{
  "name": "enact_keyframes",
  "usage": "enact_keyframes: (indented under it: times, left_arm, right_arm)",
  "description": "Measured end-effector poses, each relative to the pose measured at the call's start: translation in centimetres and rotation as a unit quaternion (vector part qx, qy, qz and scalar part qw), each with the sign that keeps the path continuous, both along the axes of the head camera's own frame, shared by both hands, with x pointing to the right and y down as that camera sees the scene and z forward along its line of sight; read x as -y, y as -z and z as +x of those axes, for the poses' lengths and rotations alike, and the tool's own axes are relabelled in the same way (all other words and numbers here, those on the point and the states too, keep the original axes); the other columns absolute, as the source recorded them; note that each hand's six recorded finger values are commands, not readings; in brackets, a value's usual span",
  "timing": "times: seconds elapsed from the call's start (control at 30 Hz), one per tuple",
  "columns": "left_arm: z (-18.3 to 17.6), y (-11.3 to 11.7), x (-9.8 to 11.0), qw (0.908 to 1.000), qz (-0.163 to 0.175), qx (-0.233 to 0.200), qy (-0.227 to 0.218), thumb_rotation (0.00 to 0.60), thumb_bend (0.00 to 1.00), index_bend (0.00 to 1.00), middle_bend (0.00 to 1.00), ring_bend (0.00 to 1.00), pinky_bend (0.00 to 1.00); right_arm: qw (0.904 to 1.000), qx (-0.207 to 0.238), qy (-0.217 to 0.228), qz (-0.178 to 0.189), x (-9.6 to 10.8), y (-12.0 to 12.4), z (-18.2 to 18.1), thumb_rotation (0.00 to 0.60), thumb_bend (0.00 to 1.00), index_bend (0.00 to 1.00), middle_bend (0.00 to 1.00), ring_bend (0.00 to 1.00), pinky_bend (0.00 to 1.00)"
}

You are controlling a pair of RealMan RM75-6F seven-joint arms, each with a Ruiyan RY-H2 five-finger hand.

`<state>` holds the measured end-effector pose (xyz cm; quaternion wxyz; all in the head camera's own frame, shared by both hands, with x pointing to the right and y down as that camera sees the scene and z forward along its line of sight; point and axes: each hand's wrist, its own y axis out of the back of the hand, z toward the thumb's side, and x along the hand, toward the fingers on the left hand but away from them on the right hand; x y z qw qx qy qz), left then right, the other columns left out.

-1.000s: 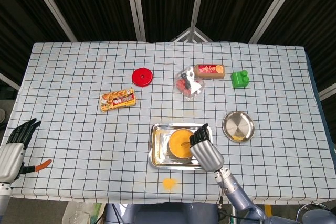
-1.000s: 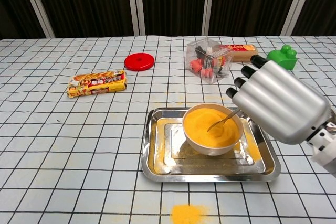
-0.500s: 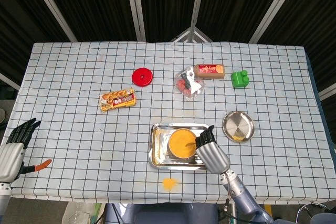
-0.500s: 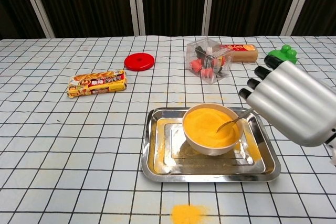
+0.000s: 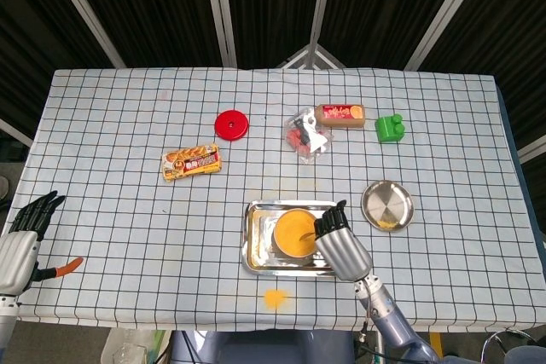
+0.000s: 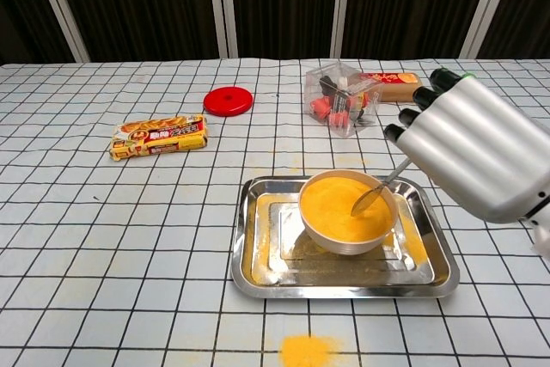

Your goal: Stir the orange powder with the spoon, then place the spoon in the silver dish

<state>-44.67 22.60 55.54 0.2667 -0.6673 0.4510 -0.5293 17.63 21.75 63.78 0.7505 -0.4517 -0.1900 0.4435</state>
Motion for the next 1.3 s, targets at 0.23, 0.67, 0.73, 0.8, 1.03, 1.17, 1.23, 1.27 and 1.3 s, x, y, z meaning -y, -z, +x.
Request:
enact_keyframes:
  times: [0.23,0.67,0.73,0.8,1.03,1.17,1.23,1.27,1.3]
  left_arm:
    - [0.0,0.1,0.0,1.0,0.001,-0.001,-0.001,0.6,0.0,0.0,0.0,0.0,0.0]
    - [0.0,0.0,0.0,1.0,0.0,0.0,-0.003,0.6,0.0,0.0,0.0,0.0,0.0]
    - [0.0,0.0,0.0,1.0,0.0,-0.001,-0.003,0.6,0.0,0.0,0.0,0.0,0.0]
    - [0.0,0.1,0.0,1.0,0.001,0.0,-0.003,0.6,0.0,0.0,0.0,0.0,0.0]
    - [0.0,0.0,-0.1,1.0,0.0,0.001,-0.003,0.6,0.0,0.0,0.0,0.0,0.0]
    - [0.0,0.0,-0.1,1.0,0.001,0.002,-0.004,0.6,0.0,0.0,0.0,0.0,0.0]
    - [0.1,0.0,-0.1,1.0,0.001,0.002,-0.004,0.6,0.0,0.0,0.0,0.0,0.0]
    - [0.1,0.0,-0.1,1.0,0.001,0.002,-0.004,0.6,0.0,0.0,0.0,0.0,0.0]
    - [0.0,0.0,-0.1,1.0,0.0,0.003,-0.004,0.6,0.0,0.0,0.0,0.0,0.0]
  right_arm:
    - [1.0,-0.005,-0.005,-0.002,0.2,0.0,-0.1,0.6,0.51,0.6,0.57,0.44,0.35]
    - [0.9999,-0.003,-0.012,-0.003,0.4,-0.4,0.1,0.6,0.51,0.6,0.57,0.44,0.35]
    - [0.9999,0.001,-0.016,0.001,0.8,0.0,0.2,0.6,0.51,0.6,0.57,0.44,0.35]
    - [0.9998,0.005,-0.021,0.006,1.2,0.3,0.3,0.6,0.51,0.6,0.57,0.44,0.35]
    - [0.9977,0.003,-0.059,0.035,4.3,2.1,2.7,0.6,0.51,0.6,0.57,0.44,0.35]
    - [0.9955,-0.021,-0.084,0.038,5.8,2.2,5.4,0.6,0.51,0.6,0.57,0.44,0.35]
    - [0.9941,-0.034,-0.098,0.033,6.1,1.8,6.8,0.6,0.51,0.6,0.57,0.44,0.35]
    - [0.9934,-0.04,-0.103,0.03,6.1,1.5,7.4,0.6,0.51,0.6,0.57,0.44,0.35]
    - [0.9924,-0.047,-0.111,0.025,6.2,1.1,8.2,0.6,0.51,0.6,0.57,0.44,0.35]
